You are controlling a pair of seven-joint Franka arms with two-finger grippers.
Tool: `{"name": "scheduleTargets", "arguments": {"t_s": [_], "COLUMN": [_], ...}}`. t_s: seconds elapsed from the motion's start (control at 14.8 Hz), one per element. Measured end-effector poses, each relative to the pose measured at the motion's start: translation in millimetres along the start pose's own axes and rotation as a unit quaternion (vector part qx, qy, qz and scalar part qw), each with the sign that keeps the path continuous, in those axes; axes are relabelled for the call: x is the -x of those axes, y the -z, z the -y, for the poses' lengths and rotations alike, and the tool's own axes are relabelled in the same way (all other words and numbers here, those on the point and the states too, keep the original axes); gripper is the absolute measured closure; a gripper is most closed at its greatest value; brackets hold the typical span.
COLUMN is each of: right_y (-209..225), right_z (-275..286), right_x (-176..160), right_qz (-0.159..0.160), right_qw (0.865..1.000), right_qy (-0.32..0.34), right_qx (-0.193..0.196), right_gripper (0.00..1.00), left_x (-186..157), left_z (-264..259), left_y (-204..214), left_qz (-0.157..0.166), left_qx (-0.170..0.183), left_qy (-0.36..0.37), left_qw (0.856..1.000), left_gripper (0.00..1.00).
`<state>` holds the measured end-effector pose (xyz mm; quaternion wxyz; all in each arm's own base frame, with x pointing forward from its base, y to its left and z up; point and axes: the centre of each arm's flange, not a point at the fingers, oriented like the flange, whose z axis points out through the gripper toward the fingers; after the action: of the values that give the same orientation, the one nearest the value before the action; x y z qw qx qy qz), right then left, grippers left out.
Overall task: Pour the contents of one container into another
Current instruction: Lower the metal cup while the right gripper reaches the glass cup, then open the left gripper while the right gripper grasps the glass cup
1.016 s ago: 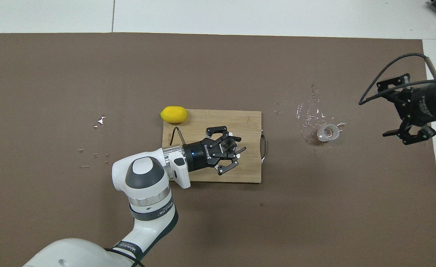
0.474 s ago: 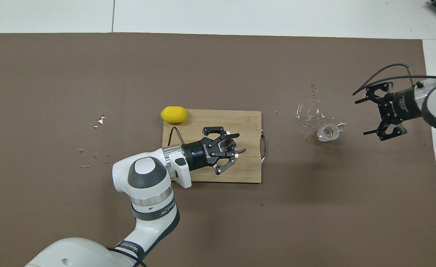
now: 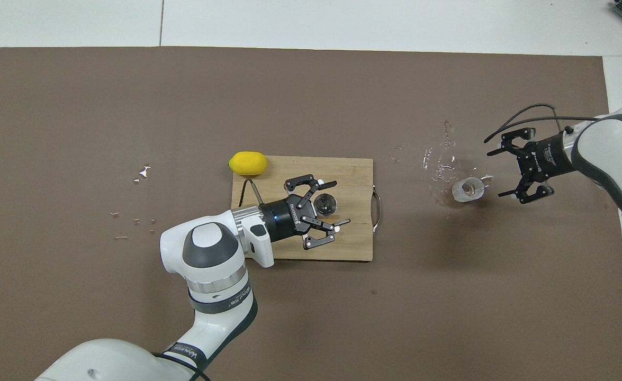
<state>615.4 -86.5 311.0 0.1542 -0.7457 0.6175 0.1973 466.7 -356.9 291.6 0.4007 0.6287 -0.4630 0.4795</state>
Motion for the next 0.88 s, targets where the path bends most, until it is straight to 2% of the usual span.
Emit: {"name": "scheduleTargets", "arguments": {"t_s": [0.27,0.47,0.88], "right_y": [-19,-34,-46], "right_z": [-8,-15,-23], "right_x": [-8,-8,-8], "right_qz": [0.017,0.042,0.079], "right_qw": [1.0,0.999,0.996], "right_qy": [0.006,0.0,-0.034], "right_qx": [0.01,0.008,-0.015], "right_gripper": [0.0,0.0,0.02], "left_x": [-10,-19,-23], "left_z": [9,18,34], "left_y": [-5,-9,-9], "left_qz": [-0.003,-0.001,0.004], "left_qx": [-0.008,-0.02,-0.038], "left_qy": [-0.011,-0.019,-0.018], "left_qw": [1.0,1.0,0.999], "left_gripper": [0.0,0.0,0.0]}}
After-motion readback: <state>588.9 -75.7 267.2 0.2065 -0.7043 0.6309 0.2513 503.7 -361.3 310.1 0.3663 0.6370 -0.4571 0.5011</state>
